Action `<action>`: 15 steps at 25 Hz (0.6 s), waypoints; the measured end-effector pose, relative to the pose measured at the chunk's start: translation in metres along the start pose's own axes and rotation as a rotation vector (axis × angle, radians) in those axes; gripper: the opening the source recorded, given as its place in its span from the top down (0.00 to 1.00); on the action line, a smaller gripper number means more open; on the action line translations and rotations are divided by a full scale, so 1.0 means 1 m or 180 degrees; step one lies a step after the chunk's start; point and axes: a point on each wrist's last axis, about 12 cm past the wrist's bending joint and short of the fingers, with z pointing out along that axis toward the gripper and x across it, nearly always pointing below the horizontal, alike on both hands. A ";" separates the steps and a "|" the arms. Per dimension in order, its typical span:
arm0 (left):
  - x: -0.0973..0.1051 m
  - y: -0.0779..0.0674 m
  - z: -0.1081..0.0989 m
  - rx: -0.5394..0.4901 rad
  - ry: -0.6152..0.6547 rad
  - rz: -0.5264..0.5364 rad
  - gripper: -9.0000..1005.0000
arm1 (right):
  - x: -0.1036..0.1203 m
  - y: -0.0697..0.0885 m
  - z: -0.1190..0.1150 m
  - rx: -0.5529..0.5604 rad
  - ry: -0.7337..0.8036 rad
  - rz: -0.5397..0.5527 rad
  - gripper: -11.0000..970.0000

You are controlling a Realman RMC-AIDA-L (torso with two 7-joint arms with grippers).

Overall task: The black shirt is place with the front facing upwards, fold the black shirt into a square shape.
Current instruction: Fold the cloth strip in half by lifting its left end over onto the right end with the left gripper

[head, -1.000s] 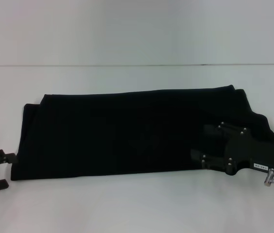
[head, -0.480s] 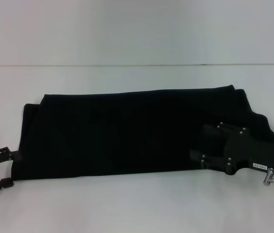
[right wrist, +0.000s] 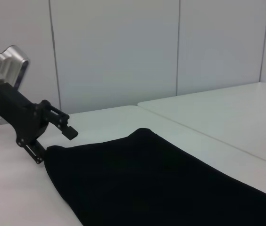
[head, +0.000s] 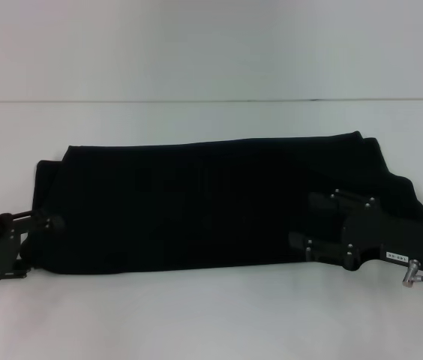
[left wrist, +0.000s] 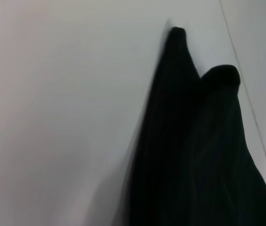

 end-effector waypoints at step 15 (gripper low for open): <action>-0.008 -0.004 0.000 -0.0138 -0.0071 0.0177 0.36 | 0.000 0.002 0.002 -0.0038 -0.0019 0.0016 0.15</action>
